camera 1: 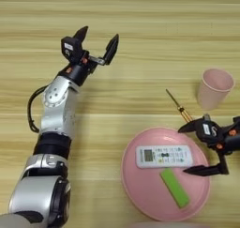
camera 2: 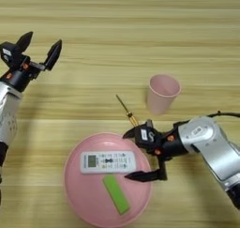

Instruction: Move the objects on the table

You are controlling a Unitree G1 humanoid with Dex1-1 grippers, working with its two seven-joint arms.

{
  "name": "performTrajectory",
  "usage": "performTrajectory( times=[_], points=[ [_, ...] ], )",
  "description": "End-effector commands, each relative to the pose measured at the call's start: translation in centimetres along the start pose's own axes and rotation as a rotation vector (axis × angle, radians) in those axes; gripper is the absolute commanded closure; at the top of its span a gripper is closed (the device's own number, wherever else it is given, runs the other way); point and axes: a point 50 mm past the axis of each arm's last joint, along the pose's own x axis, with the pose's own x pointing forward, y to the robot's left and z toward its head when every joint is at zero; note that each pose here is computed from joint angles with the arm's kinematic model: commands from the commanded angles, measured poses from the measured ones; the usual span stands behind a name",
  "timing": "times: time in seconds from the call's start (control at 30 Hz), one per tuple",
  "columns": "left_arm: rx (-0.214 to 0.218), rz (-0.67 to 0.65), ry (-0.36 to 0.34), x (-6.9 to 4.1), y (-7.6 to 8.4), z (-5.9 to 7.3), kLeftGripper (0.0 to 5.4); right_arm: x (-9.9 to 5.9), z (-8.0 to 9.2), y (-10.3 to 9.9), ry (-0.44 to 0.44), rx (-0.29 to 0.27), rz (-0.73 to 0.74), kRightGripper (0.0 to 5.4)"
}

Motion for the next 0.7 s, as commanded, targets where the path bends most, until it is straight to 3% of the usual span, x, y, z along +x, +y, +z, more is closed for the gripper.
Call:
performTrajectory(
  times=[0.03, 0.2, 0.4, 0.53, 0.7],
  points=[
    [0.021, 0.037, 0.025, -0.2, 0.1, -0.3, 0.00, 0.3, 0.2, -0.2, 0.024, -0.044, 0.011, 0.02],
    [0.060, 0.126, 0.074, -0.2, 0.6, -0.8, 0.00, 0.8, 0.2, 0.0, 0.031, -0.064, 0.025, 0.02],
    [0.138, 0.274, 0.152, -0.7, 2.0, -1.6, 0.00, 1.1, 0.2, 0.2, 0.040, -0.076, 0.038, 0.02],
    [0.175, 0.330, 0.158, -0.7, 2.5, -1.6, 0.00, 1.4, 0.2, 0.2, 0.052, -0.091, 0.046, 0.02],
    [0.201, 0.366, 0.159, -0.8, 2.8, -1.6, 0.00, 1.8, -0.1, 0.2, 0.066, -0.095, 0.049, 0.56]
  ],
)
